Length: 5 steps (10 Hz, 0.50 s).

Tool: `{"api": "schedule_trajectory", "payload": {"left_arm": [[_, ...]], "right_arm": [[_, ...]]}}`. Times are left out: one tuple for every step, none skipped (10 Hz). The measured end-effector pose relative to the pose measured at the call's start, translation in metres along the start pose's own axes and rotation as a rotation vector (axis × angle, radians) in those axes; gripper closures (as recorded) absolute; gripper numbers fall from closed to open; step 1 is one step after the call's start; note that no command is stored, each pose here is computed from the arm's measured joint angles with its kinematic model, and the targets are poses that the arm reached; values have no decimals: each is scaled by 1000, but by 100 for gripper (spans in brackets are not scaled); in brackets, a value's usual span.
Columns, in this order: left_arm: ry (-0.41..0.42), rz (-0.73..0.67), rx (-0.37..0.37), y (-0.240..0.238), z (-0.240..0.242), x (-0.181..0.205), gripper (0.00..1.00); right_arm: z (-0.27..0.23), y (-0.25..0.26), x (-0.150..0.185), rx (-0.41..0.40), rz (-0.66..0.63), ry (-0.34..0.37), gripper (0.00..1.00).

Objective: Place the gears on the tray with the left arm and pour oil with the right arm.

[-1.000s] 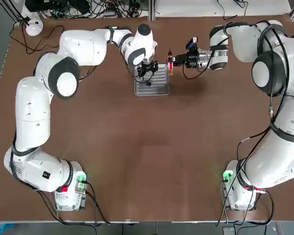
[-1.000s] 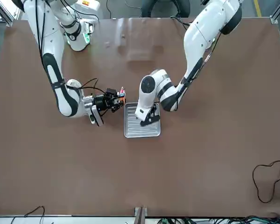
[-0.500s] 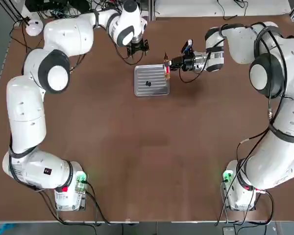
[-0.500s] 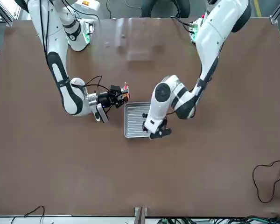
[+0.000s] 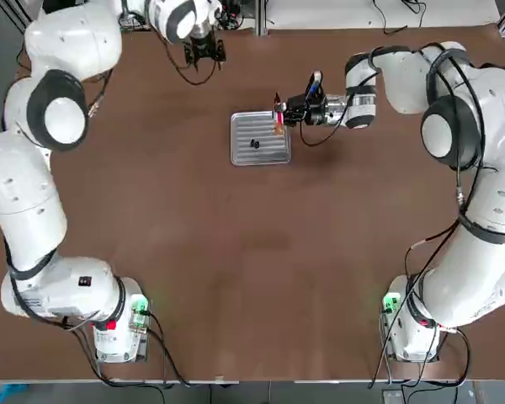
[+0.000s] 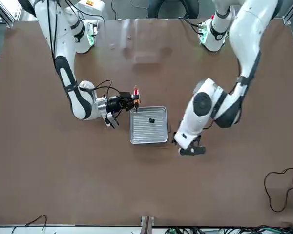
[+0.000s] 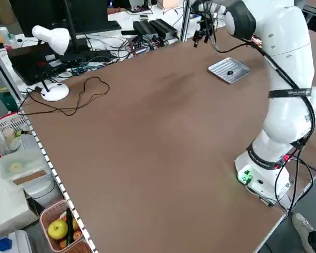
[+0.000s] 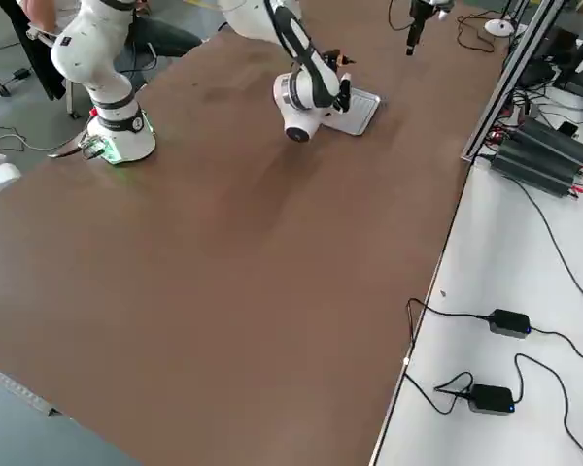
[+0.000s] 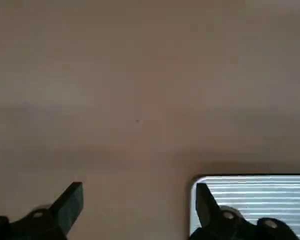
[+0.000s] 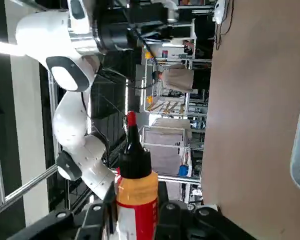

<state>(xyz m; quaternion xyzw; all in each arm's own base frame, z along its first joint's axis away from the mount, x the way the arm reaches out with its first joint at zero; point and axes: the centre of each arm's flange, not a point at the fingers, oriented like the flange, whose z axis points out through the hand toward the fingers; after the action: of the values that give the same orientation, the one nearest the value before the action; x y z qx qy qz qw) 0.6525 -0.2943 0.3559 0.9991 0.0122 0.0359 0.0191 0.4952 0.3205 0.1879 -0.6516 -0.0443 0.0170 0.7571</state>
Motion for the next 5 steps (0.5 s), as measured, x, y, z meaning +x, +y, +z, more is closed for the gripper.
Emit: {"api": "schedule_trajectory", "payload": {"left_arm": [[-11,2,-14,-33,-15,12,1],[-18,-5,-19,-65,-30,22,1],[-22,-8,-18,-89,-42,27,1],[-19,-11,-18,-106,-54,30,1],[-13,-18,-17,-116,-65,31,1]], "right_arm": [[10,7,-1,-12,41,11,67],[16,11,-2,-26,84,13,67],[20,12,-2,-32,132,15,67],[19,13,-1,-35,177,19,67],[18,14,-1,-38,215,22,67]]}}
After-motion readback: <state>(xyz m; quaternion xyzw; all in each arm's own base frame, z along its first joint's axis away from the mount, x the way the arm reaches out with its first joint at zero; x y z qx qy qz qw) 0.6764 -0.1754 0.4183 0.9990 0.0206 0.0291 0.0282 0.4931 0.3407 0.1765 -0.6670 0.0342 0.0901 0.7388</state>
